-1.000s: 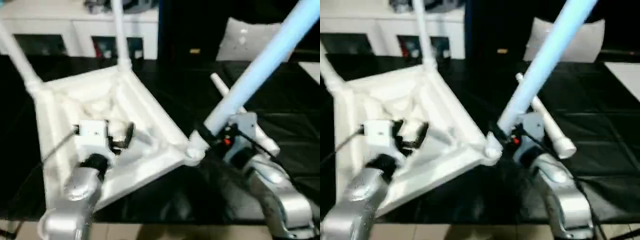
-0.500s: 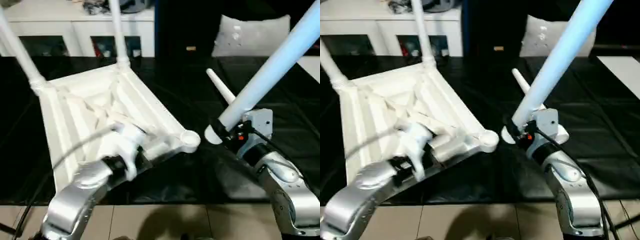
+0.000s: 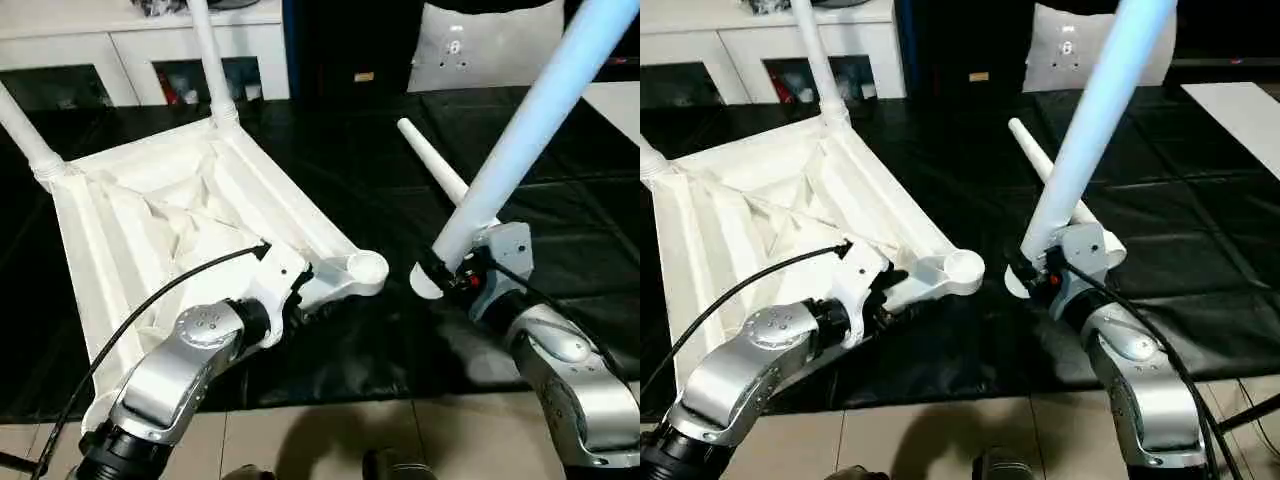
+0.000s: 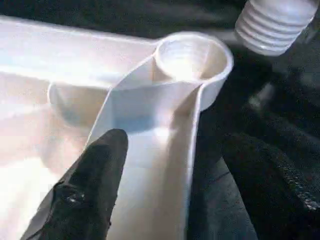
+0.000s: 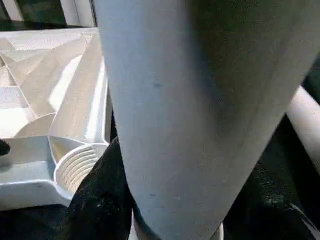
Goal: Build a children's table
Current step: Insert table leg to table base
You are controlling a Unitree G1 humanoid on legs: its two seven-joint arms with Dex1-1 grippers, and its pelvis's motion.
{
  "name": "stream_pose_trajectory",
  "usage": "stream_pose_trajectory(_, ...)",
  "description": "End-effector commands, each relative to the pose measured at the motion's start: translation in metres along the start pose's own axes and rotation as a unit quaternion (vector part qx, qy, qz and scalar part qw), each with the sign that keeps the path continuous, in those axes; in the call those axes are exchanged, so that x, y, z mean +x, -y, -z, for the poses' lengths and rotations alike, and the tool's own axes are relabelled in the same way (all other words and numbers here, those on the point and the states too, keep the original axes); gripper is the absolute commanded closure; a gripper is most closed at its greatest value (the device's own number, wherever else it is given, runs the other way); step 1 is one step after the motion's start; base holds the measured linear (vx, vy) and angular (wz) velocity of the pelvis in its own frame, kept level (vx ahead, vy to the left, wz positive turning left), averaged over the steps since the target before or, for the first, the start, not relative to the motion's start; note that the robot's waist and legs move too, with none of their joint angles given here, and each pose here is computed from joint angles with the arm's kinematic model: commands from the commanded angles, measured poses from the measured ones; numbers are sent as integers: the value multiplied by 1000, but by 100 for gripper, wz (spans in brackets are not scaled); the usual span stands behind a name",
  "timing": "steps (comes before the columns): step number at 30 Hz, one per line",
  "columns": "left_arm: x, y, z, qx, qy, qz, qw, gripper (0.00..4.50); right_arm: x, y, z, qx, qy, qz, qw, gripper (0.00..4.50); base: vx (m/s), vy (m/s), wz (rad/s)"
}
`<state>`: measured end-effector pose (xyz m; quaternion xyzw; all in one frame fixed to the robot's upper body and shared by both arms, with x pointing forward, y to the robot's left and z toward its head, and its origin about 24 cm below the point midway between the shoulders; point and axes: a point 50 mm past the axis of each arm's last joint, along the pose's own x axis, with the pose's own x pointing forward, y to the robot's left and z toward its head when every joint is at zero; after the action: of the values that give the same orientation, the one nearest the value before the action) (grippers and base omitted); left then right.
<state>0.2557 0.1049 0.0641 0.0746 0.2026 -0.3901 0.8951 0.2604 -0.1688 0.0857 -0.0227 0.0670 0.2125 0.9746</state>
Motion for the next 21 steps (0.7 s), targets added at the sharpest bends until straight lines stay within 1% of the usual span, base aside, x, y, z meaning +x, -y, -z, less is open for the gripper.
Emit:
stream_pose_trajectory(1,-3,2,1,-7,-10,-1,1000,132,1,-5,-5,4,12,-6,1000,261,69,-3,3)
stream_pose_trajectory(4,-5,0,3,-11,-14,-12,1000,171,3,-10,-6,12,18,-9,1000,261,42,-7,2)
stream_pose_trajectory(5,-6,-3,4,-6,-20,-30,999,177,6,-15,-4,23,23,-21,999,261,0,0,0)
stream_pose_trajectory(7,-7,-5,5,-4,-24,-38,999,181,7,-17,-3,21,23,-27,999,261,27,-7,-1)
stream_pose_trajectory(8,-9,-6,6,-2,-26,-43,999,201,8,-19,-4,21,24,-31,999,261,0,0,0)
stream_pose_trajectory(12,-12,-9,6,0,-29,-52,998,223,11,-20,-5,20,27,-34,999,261,0,0,0)
stream_pose_trajectory(15,-13,-9,3,1,-29,-53,998,253,13,-20,-4,18,27,-34,999,261,0,0,0)
stream_pose_trajectory(16,-13,-9,3,1,-30,-53,998,253,13,-20,-4,18,27,-34,999,261,0,0,0)
stream_pose_trajectory(18,-13,-9,3,4,-32,-52,998,271,13,-22,-3,16,27,-35,999,261,0,0,0)
stream_pose_trajectory(19,-13,-9,3,6,-34,-52,998,271,13,-23,-3,15,26,-37,999,261,0,0,0)
stream_pose_trajectory(20,-13,-9,3,6,-34,-52,998,294,13,-23,-3,15,26,-37,999,261,0,0,0)
stream_pose_trajectory(21,-13,-9,3,8,-35,-53,998,301,14,-23,-2,14,26,-38,999,261,0,0,0)
